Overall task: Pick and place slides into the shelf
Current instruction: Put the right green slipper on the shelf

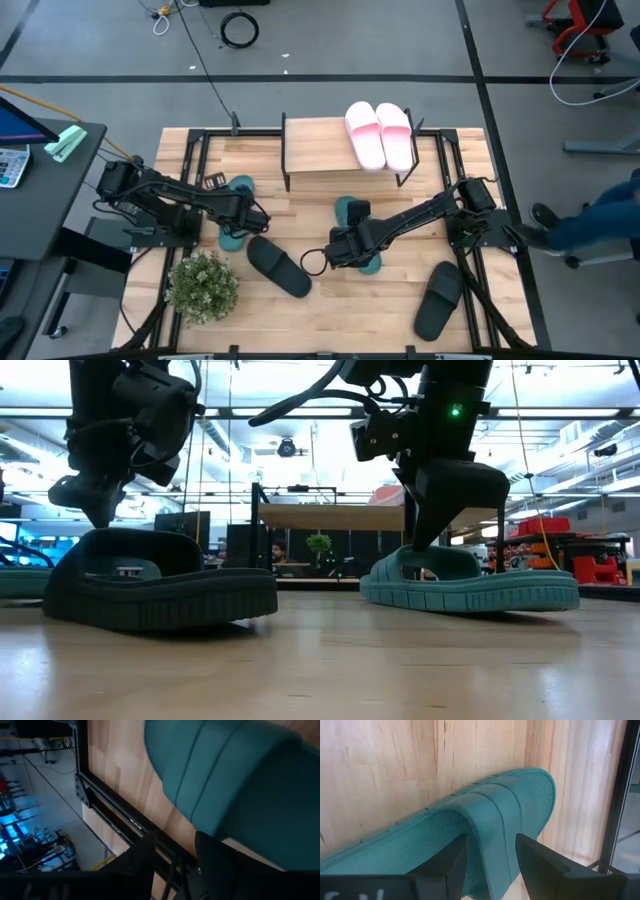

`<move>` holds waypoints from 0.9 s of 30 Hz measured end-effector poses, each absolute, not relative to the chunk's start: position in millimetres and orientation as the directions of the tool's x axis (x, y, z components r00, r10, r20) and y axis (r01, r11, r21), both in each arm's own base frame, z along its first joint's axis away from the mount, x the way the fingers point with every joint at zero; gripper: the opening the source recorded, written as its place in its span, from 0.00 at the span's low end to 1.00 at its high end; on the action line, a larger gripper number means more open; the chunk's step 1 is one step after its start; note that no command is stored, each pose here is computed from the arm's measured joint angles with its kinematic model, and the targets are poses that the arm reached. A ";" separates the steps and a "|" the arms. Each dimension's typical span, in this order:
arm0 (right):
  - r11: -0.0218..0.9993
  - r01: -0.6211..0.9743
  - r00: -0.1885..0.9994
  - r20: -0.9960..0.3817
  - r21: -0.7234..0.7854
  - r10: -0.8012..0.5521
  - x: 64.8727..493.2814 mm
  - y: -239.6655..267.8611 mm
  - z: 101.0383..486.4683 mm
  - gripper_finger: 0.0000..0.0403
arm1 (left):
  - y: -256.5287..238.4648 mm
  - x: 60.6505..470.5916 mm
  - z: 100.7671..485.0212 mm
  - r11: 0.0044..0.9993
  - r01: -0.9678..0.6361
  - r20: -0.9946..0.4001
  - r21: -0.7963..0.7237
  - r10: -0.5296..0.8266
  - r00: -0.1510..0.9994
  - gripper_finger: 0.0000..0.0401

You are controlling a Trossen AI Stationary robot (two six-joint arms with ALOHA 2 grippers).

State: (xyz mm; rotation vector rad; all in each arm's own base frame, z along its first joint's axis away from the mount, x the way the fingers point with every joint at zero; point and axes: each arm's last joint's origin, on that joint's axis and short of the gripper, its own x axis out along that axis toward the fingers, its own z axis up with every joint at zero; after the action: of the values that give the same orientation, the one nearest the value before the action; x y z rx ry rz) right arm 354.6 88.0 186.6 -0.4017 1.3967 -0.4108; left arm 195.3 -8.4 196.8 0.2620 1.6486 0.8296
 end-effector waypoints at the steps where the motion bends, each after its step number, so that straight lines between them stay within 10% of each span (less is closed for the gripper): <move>1: 0.864 0.041 0.127 -0.855 -0.502 -0.503 354.6 88.0 186.6 0.43 | -8.5 195.3 196.8 0.718 -0.270 -0.767 0.641 0.586 -0.263 0.35; 10: 0.865 0.044 0.129 -0.856 -0.500 -0.501 355.2 87.2 186.6 0.37 | -10.8 200.3 203.1 0.715 -0.303 -0.777 0.630 0.584 -0.235 0.33; 17: 0.889 0.041 0.132 -0.879 -0.456 -0.458 355.9 90.1 185.9 0.03 | -12.4 212.2 223.6 0.722 -0.343 -0.796 0.601 0.576 -0.183 0.33; 27: 0.841 0.010 0.186 -0.825 -0.542 -0.534 350.1 105.8 190.6 0.01 | -14.0 223.9 248.0 0.729 -0.390 -0.815 0.563 0.568 -0.116 0.27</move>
State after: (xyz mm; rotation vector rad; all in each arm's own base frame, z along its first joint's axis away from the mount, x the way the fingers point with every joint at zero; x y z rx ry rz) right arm 350.1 105.8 190.6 -0.4700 1.3401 -0.4034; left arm 223.9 -14.0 248.0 0.1538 1.4773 0.8186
